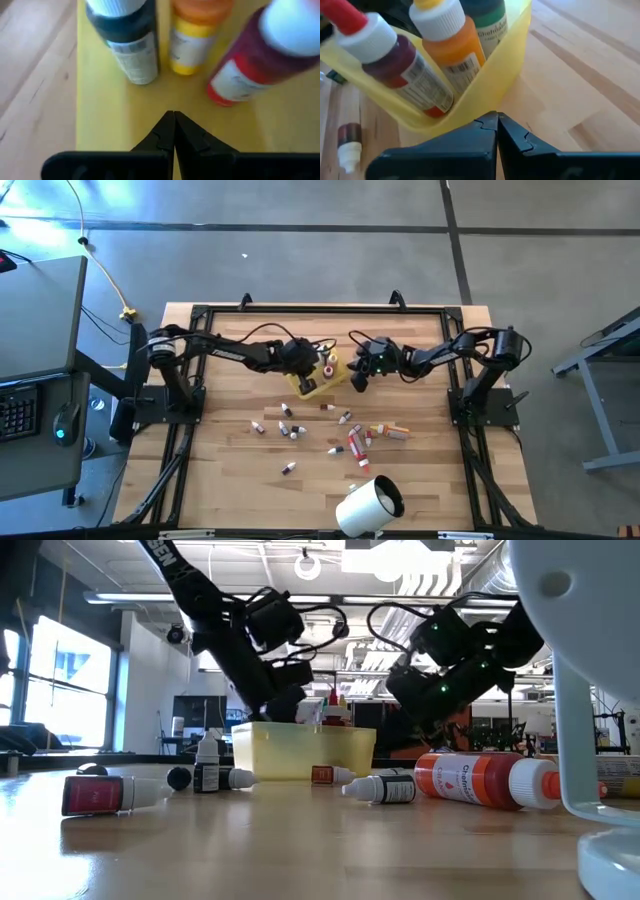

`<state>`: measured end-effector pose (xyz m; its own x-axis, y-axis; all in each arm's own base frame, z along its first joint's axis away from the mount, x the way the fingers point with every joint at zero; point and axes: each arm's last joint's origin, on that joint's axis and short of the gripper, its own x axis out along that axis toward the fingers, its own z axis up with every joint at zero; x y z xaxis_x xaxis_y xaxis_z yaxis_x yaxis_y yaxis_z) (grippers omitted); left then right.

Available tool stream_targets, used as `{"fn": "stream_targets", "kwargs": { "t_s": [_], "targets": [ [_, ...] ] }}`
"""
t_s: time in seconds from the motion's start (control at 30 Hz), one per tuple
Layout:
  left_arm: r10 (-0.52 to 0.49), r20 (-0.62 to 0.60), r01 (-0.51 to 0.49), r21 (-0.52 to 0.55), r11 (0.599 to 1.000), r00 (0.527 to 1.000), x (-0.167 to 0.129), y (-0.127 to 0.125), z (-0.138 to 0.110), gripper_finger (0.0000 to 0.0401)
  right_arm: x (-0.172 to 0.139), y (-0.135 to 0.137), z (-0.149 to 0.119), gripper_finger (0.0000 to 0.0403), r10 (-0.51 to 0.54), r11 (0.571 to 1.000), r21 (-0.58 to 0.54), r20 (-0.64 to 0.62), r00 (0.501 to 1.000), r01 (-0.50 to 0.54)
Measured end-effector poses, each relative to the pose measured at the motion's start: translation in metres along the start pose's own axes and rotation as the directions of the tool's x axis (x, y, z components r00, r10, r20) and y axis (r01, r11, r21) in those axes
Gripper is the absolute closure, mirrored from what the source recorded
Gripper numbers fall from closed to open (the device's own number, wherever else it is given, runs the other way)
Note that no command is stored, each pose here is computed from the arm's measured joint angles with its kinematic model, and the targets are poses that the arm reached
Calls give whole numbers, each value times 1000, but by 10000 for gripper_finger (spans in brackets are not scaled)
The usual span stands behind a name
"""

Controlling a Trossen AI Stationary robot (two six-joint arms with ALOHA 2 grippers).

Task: Pick & Place food coloring
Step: Adjust the food coloring bottles into the yellow container

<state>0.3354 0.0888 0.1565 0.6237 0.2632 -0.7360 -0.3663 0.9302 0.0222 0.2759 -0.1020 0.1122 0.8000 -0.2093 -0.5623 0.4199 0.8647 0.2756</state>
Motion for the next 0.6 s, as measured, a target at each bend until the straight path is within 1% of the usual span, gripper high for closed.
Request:
{"fn": "stream_targets", "kwargs": {
  "t_s": [0.17,0.3,0.37,0.5,0.6],
  "targets": [
    [-91,67,91,11,996,994,-11,-10,10,401,1,8,-3,403,23,1000,-17,-10,1000,-23],
    [-103,88,101,20,995,991,-11,-14,11,401,1,17,-5,403,42,999,-29,-15,999,-43],
    [-106,85,105,19,994,991,-11,-14,11,401,1,21,-6,403,51,998,-33,-16,999,-52],
    [-151,81,150,21,988,985,-11,-16,11,401,1,27,-8,403,66,997,-46,-16,998,-67],
    [-153,71,152,18,988,986,-11,-16,10,401,1,30,-9,403,72,996,-52,-14,997,-73]
  ]
}}
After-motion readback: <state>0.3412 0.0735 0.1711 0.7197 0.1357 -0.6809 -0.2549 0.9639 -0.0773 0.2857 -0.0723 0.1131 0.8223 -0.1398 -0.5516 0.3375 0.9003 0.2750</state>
